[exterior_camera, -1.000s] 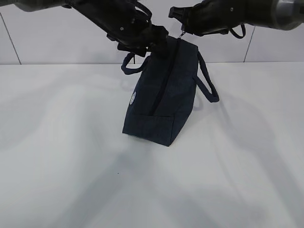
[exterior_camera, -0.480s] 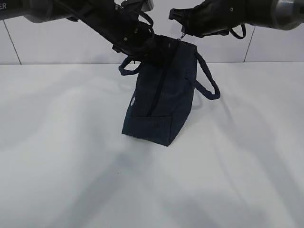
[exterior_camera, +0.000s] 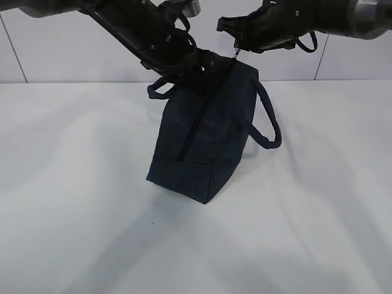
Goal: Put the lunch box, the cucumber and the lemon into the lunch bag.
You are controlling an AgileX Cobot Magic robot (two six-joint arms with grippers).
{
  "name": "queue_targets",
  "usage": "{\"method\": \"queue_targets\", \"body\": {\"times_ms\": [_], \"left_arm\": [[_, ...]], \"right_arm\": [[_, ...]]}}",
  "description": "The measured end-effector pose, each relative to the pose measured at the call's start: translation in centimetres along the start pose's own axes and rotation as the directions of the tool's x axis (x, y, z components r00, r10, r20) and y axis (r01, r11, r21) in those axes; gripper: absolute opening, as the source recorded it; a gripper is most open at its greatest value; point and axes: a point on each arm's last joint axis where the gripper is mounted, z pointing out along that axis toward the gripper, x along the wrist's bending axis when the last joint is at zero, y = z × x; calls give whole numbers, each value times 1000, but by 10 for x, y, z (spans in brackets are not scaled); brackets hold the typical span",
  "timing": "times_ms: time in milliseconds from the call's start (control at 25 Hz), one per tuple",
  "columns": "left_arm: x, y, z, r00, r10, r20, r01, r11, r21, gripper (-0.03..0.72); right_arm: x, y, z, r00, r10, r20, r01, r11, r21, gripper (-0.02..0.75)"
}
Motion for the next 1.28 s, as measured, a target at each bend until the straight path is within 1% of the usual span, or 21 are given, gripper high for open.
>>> {"method": "queue_targets", "body": {"times_ms": [160,360,760,880,1040,1160,1240,1280], "left_arm": [[-4,-2,-6,1000,10,10,-11,999,37,-6],[-3,-6,-10,999,39,-12,-37,996,82,-6],[-1,-10,-13,997,70,-41,-64,989,130,-8],[-1,-10,-13,996,73,-44,-66,988,139,-8],[-1,-11,-13,996,76,-46,-68,986,150,-8],[0,-12,-14,997,52,-54,-43,986,160,-6],[0,-13,-14,998,34,-55,-24,985,170,9],[0,-13,-16,998,27,-54,-17,985,174,33]], "right_arm": [[-1,-4,1,1000,-22,17,22,999,29,7],[-5,-17,12,999,-19,35,16,997,79,7],[-10,-42,35,987,159,33,-162,975,152,7],[-10,-46,38,981,191,33,-194,967,164,7],[-10,-47,39,978,204,32,-207,964,168,7],[-10,-47,39,977,213,30,-214,962,169,7],[-8,-42,34,979,202,23,-203,966,161,7],[-8,-40,33,980,198,20,-198,967,159,7]]}}
